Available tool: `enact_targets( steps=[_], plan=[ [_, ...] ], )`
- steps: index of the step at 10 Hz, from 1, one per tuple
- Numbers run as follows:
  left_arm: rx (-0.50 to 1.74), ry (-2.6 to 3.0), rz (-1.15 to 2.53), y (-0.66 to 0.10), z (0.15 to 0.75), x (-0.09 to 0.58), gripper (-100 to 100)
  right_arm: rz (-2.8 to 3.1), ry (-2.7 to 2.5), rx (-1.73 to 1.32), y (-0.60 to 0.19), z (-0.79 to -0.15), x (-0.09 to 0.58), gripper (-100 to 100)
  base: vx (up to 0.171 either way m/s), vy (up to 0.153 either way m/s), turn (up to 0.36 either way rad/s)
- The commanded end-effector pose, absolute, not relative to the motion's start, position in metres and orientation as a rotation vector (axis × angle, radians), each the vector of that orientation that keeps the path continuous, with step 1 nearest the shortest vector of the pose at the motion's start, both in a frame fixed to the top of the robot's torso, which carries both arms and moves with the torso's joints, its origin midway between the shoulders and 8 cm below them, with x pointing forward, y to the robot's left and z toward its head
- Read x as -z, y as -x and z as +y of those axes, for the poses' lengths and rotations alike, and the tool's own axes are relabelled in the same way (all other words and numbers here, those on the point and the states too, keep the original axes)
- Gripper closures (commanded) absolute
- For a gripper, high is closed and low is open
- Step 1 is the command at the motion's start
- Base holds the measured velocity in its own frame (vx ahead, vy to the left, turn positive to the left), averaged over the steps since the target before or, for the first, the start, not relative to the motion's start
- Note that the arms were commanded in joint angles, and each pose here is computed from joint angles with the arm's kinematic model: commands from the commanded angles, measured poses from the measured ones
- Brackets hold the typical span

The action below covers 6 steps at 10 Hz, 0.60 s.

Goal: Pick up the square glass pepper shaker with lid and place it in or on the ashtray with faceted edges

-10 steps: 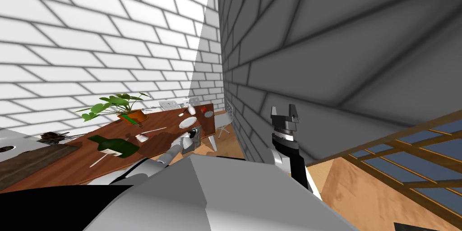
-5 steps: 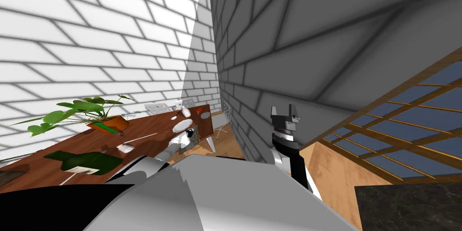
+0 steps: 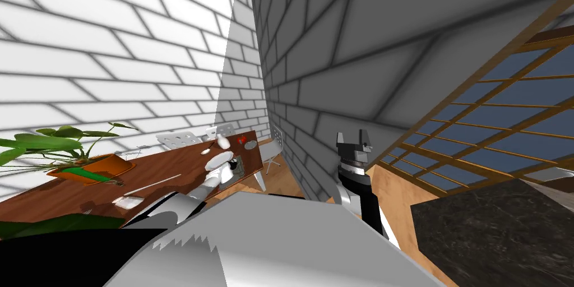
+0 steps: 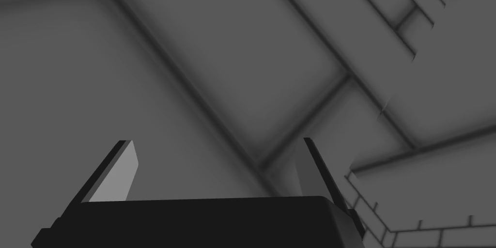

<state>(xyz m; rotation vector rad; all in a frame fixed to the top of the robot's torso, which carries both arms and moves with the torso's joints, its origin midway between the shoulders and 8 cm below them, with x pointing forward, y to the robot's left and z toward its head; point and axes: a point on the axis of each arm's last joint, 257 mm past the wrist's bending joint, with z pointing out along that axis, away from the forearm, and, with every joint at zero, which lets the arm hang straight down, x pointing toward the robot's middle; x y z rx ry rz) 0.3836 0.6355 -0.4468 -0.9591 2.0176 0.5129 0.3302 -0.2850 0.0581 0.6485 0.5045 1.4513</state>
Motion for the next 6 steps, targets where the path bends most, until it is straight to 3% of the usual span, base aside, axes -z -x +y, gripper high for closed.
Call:
enact_targets(
  steps=[1, 3, 4, 6],
  plan=[
    [-0.536, 0.999, 1.983, -0.381, 0.650, 0.439, 100, 0.504, -0.649, -1.451, -0.330, -0.285, -0.058, 0, -0.020, 0.037, -0.286],
    [-0.553, 1.037, 1.949, -0.376, 0.662, 0.432, 100, 0.505, -0.649, -1.451, -0.330, -0.285, -0.058, 0, -0.011, 0.041, -0.186],
    [-0.572, 1.064, 1.923, -0.372, 0.673, 0.426, 100, 0.504, -0.648, -1.451, -0.330, -0.285, -0.058, 0, -0.015, 0.063, -0.392],
    [-0.570, 1.069, 1.920, -0.372, 0.673, 0.426, 100, 0.505, -0.649, -1.451, -0.330, -0.285, -0.058, 0, 0.000, 0.037, -0.059]
  ],
)
